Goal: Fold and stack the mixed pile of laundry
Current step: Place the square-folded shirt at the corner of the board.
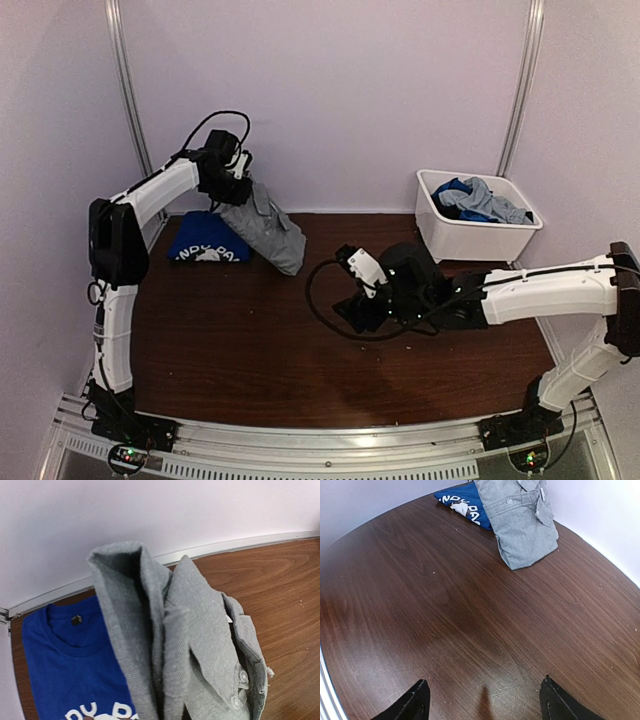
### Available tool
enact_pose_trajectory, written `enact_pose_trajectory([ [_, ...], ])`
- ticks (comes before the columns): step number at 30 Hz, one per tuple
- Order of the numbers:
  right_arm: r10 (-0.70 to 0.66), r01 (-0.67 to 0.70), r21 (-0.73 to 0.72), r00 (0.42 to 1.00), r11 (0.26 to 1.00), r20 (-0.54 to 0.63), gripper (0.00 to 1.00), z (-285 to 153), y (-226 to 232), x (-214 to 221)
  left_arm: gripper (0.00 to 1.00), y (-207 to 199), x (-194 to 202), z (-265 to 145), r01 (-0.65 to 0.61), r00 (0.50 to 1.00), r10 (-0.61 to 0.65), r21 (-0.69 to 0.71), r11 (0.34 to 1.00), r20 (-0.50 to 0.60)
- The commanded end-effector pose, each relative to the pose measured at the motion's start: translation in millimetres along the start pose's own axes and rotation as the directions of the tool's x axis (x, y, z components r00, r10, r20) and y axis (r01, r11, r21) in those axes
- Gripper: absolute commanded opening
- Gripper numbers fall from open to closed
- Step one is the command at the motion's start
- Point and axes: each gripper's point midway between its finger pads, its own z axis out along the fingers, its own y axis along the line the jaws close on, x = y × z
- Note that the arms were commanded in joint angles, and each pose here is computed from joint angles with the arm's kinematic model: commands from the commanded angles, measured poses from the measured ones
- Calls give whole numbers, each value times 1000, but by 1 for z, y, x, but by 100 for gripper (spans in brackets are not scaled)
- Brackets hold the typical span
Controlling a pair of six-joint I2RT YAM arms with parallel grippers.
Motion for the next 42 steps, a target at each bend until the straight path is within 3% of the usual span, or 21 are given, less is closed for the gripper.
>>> enact_pose_trajectory([
  [1, 28, -29, 28, 999, 999, 33, 75, -10, -9, -8, 0, 23, -10, -19, -70, 998, 70, -47, 996, -10],
  [28, 48, -49, 35, 999, 998, 11, 75, -13, -15, 7, 0, 44, -85, -91, -121, 968, 135, -79, 989, 212],
  [36, 43, -43, 22, 999, 999, 3, 75, -4, -11, 6, 0, 59, -77, -83, -93, 975, 106, -75, 993, 195],
  [42, 40, -40, 17, 999, 999, -9, 75, 0, -10, 9, 0, 92, -67, -74, -59, 980, 80, -115, 992, 185],
])
